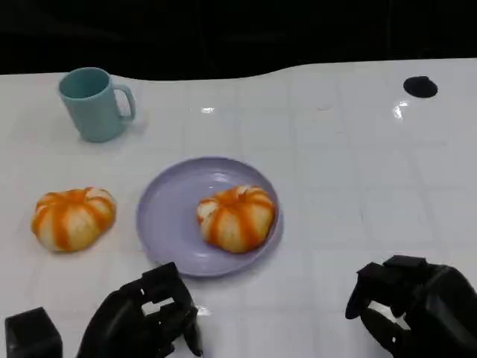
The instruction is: Grasp the bread from the table and place it into the plate.
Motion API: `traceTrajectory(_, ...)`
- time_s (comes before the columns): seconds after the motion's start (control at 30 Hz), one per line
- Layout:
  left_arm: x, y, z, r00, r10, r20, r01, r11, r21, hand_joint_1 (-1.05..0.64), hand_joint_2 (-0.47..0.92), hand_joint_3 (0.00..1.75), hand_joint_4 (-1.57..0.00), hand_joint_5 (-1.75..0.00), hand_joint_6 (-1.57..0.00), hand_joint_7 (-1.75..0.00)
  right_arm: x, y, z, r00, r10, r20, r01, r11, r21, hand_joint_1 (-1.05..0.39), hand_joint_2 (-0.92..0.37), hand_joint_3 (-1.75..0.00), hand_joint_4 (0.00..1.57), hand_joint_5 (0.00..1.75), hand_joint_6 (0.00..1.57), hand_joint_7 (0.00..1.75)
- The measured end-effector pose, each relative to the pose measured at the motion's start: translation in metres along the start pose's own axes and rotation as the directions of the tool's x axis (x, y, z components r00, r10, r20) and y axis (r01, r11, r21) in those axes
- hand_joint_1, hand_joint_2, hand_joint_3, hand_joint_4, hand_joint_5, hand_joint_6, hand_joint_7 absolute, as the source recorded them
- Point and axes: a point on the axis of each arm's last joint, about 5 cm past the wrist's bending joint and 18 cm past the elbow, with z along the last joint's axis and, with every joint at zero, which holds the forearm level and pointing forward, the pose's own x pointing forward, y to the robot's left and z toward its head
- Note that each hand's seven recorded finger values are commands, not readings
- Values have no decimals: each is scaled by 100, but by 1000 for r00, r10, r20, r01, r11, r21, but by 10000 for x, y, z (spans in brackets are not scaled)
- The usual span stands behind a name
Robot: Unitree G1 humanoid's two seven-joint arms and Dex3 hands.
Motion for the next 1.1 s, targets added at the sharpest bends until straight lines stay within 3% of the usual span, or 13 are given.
traceTrajectory(0.2,1,0,2,1000,-1,3,1,1000,2,-58,87,32,-78,-175,-70,-149,-63,51,-48,1000,-7,-19,7,1000,1,-17,-40,-121,88,175,74,157)
traceTrajectory(0.33,2,1,1,1000,0,3,0,1000,-2,-57,86,33,-77,-175,-71,-148,-69,90,-45,999,-8,-46,11,998,64,-16,-35,-130,88,175,79,146)
traceTrajectory(0.5,2,1,2,1000,0,3,0,1000,-1,-59,86,34,-77,-175,-71,-148,-40,103,-36,999,-3,-41,8,993,117,-18,-31,-135,88,175,81,139)
traceTrajectory(0.77,8,10,-3,1000,1,1,-1,1000,1,-58,85,36,-77,-175,-70,-148,-14,116,-61,999,14,-42,-6,982,191,-17,-27,-137,88,175,83,138)
traceTrajectory(1.1,7,19,2,1000,1,0,-1,1000,5,-60,84,36,-77,-175,-71,-149,0,133,-70,999,14,-41,-5,979,204,-17,-28,-138,88,175,82,139)
